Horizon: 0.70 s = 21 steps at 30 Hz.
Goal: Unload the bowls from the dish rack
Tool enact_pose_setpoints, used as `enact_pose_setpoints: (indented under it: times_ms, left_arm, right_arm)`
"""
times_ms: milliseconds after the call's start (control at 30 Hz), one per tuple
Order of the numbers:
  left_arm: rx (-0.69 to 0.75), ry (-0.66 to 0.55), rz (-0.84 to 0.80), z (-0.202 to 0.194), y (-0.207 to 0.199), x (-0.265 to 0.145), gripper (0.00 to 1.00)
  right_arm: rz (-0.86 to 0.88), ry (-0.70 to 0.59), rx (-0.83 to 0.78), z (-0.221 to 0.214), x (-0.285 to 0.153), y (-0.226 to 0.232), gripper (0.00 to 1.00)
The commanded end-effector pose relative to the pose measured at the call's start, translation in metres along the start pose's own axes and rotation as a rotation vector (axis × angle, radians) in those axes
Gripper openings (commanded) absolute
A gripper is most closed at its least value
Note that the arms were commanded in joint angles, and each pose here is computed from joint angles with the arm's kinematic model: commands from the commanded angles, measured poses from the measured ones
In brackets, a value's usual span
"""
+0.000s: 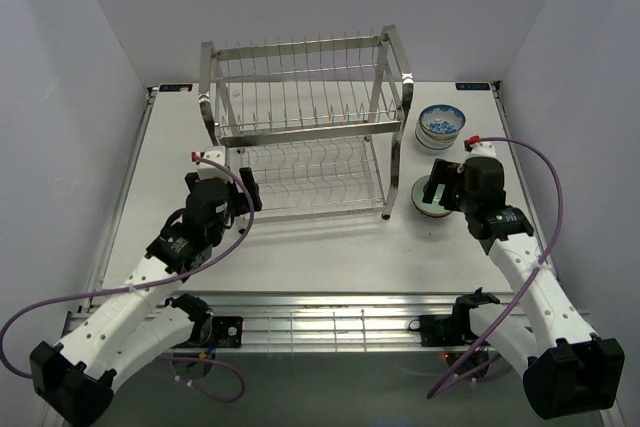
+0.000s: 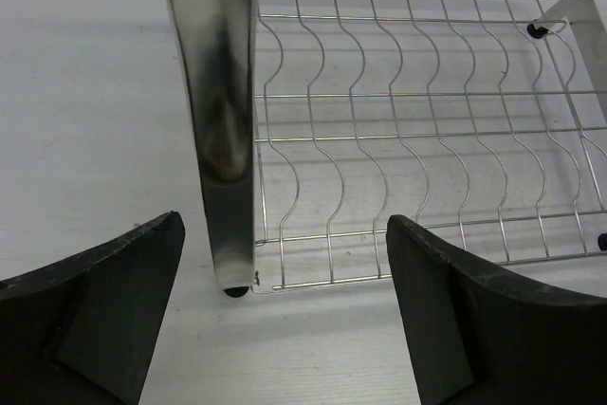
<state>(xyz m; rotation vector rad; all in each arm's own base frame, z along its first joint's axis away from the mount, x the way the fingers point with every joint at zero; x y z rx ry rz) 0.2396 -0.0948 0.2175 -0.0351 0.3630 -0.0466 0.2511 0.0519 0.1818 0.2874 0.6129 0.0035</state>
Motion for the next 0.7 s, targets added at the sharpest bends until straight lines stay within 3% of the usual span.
enact_pose_setpoints:
  times_ms: [0, 200, 467, 667]
  left_arm:
    - [-0.017, -0.045, -0.092, 0.007, -0.007, -0.008, 0.98]
    - [0.056, -0.171, -0.323, 0.025, -0.031, -0.024, 0.96]
    - [0.034, -0.315, -0.396, 0.039, -0.027, -0.052, 0.95]
    - [0.057, -0.254, -0.403, 0.033, -0.032, -0.045, 0.95]
  right_arm:
    - [-0.019, -0.050, -0.012, 0.008, 0.003, -0.001, 0.90]
    - [-0.030, -0.056, -0.008, 0.009, 0.002, -0.003, 0.90]
    - [-0.028, -0.044, -0.004, 0.004, 0.006, -0.003, 0.90]
    - [-0.030, -0.048, 0.001, 0.002, 0.004, -0.004, 0.90]
Point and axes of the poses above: each gripper's point midway between its finger pads, its own x axis out along the fingers, its own y axis along the line the jaws close on, z = x × y, the point moved 4 cm from there along -x, back along the fingers, and after that the axes turned 6 degrees about x, right-handed, at the moved point
